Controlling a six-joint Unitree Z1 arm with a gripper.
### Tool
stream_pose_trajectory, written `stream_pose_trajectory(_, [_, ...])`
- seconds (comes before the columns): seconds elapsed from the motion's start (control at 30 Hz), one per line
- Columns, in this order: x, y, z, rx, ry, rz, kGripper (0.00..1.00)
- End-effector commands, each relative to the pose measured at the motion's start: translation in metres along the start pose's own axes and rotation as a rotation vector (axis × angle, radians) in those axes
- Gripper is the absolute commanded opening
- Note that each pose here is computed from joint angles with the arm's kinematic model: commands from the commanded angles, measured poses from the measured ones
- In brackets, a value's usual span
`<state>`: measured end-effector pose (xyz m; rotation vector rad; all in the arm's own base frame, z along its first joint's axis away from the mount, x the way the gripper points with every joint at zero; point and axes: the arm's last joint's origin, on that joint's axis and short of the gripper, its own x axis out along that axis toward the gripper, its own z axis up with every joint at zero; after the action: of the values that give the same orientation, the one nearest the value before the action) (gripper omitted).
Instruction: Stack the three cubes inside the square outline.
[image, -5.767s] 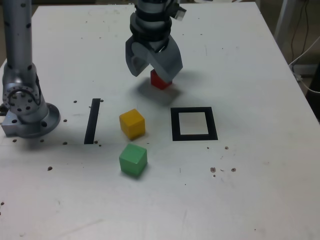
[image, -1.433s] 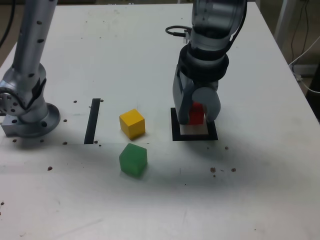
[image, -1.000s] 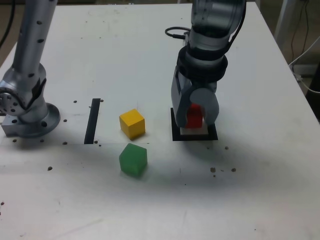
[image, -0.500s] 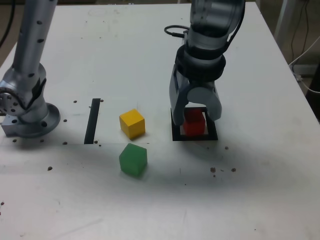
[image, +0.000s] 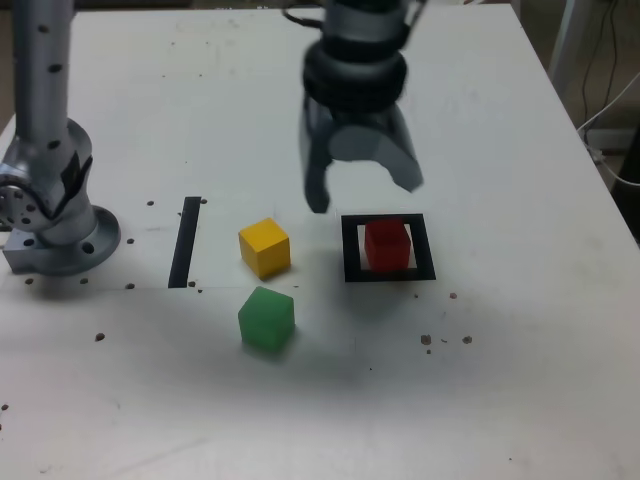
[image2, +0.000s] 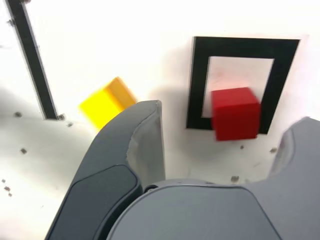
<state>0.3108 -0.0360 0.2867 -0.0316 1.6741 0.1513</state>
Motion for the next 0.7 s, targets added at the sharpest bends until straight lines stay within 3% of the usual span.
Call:
stream_pose_trajectory(0.0, [-0.005, 0.005, -0.021, -0.044, -0.004, -0.017, 0.99])
stream_pose_trajectory(0.3, [0.007, 0.019, -0.086, -0.293, 0.063, -0.018, 0.97])
stream_pose_trajectory(0.67, [0.035, 0.016, -0.095, -0.374, 0.132, -0.067, 0.96])
